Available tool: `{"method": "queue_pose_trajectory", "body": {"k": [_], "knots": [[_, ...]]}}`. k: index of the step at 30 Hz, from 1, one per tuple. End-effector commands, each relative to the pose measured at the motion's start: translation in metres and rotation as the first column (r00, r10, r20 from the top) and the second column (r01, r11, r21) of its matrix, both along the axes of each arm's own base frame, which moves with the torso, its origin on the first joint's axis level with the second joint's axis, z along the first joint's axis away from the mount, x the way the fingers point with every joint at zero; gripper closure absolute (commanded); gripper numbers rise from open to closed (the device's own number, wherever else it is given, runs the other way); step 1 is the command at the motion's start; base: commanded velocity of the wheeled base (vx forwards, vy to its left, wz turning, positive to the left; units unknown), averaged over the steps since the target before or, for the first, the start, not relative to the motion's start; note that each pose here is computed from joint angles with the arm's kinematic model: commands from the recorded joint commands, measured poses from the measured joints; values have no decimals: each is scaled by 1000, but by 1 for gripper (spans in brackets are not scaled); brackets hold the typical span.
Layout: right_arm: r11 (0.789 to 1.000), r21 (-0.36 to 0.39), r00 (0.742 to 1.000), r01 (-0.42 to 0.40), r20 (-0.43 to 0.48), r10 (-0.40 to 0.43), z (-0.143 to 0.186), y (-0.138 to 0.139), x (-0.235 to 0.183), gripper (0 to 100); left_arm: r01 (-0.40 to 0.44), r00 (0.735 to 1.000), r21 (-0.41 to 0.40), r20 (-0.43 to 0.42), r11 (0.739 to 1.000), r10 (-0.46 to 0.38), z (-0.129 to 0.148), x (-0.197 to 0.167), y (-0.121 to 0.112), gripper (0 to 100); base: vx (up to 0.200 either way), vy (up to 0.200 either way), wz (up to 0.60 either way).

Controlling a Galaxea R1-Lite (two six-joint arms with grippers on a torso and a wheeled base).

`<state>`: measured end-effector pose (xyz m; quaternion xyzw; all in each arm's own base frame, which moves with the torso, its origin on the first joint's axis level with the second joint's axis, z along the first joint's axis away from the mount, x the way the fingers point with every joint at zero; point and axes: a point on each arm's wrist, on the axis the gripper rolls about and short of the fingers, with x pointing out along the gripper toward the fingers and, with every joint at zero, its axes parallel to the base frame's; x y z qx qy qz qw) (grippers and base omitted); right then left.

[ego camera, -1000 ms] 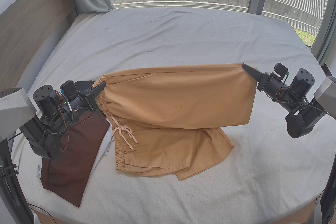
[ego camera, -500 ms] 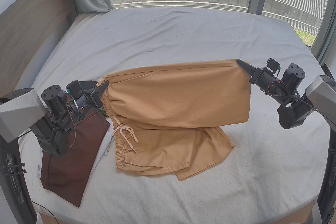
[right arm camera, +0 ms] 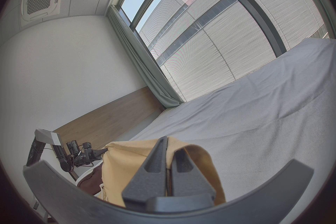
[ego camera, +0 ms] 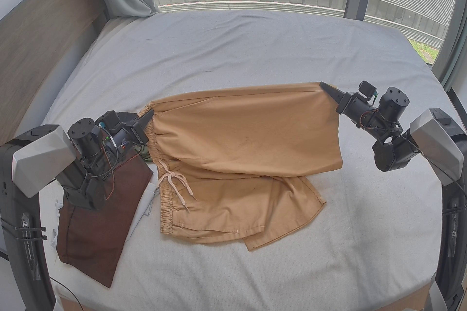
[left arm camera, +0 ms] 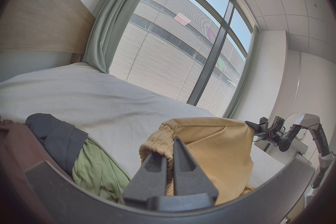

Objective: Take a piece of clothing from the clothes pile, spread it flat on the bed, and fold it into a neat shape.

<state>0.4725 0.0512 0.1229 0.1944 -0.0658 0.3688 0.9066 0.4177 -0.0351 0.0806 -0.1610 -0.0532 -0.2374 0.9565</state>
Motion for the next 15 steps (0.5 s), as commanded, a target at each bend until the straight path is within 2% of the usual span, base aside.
{"method": "queue_pose_trajectory", "body": {"k": [1, 15], "knots": [[1000, -1, 1000, -4, -9, 4, -11, 3, 15, 100, -6, 1000, -24, -12, 1000, 5, -9, 9, 0, 100, 0, 0, 0], [1000, -1, 1000, -7, -16, 7, -18, 8, 46, 100, 0, 1000, -79, -8, 997, 0, -21, 28, 0, 100, 0, 0, 0]]}}
